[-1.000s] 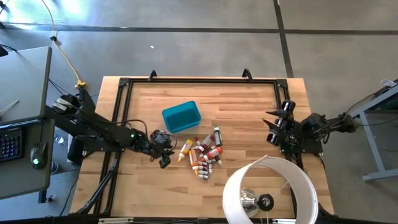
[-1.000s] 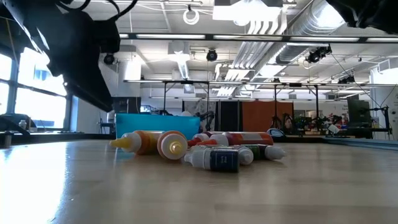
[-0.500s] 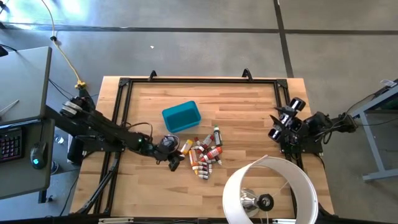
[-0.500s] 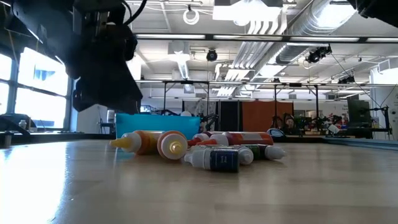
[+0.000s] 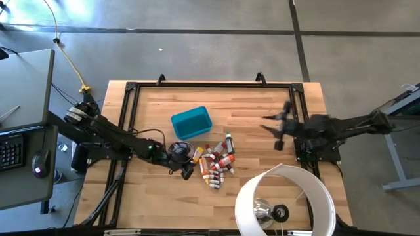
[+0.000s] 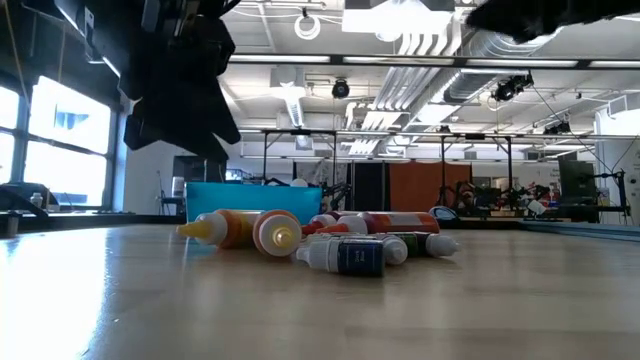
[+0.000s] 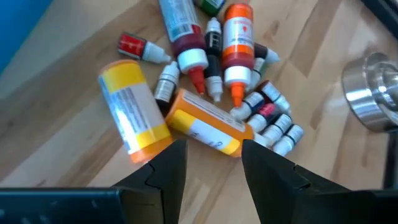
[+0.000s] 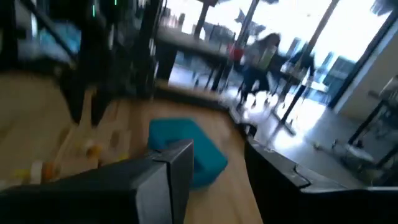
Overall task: Pick & Place food coloring
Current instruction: Put the large yellow food coloring bottle into the blue bin
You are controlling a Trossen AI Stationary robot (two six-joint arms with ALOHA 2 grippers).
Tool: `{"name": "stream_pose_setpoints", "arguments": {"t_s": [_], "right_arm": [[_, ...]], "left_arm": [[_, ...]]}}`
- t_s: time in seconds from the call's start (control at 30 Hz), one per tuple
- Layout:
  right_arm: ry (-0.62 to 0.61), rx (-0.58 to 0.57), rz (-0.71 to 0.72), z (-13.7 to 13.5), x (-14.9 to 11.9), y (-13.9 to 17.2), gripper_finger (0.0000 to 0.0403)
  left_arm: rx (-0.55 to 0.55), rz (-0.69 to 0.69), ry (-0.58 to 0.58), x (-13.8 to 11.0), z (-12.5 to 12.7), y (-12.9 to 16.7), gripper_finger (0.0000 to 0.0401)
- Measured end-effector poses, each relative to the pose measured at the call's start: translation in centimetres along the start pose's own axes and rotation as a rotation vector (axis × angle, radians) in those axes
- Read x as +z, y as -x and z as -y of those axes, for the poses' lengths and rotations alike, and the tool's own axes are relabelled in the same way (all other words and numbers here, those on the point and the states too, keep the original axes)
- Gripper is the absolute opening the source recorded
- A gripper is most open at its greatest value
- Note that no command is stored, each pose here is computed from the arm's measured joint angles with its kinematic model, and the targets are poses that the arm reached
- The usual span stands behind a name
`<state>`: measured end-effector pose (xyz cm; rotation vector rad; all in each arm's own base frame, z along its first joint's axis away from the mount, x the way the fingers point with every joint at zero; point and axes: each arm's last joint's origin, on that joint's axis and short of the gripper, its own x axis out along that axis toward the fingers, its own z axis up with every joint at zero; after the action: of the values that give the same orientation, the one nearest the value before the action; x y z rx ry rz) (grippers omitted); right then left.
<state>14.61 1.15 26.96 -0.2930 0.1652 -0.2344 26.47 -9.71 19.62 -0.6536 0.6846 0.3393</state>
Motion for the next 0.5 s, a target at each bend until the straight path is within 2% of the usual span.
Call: {"name": "stream_pose_setpoints", "arguments": {"t_s": [0.1,0.33,0.5], "right_arm": [[0.058,0.079,-0.192,-0.9,-0.4,-2.1,0.0138],[0.023,0.402,-0.332,-2.8,-1.1,-6.4,0.0138],[0.053,0.424,-0.398,-3.1,-1.9,-8.3,0.0138]], "left_arm": [[0.032,0.004,-0.007,0.0,0.0,0.0,0.0152],[0.089,-0.027,-0.005,-1.0,-0.4,-1.9,0.0152],[0.132,-0.064,0.002,-1.6,-0.5,-2.9,0.0152]]}}
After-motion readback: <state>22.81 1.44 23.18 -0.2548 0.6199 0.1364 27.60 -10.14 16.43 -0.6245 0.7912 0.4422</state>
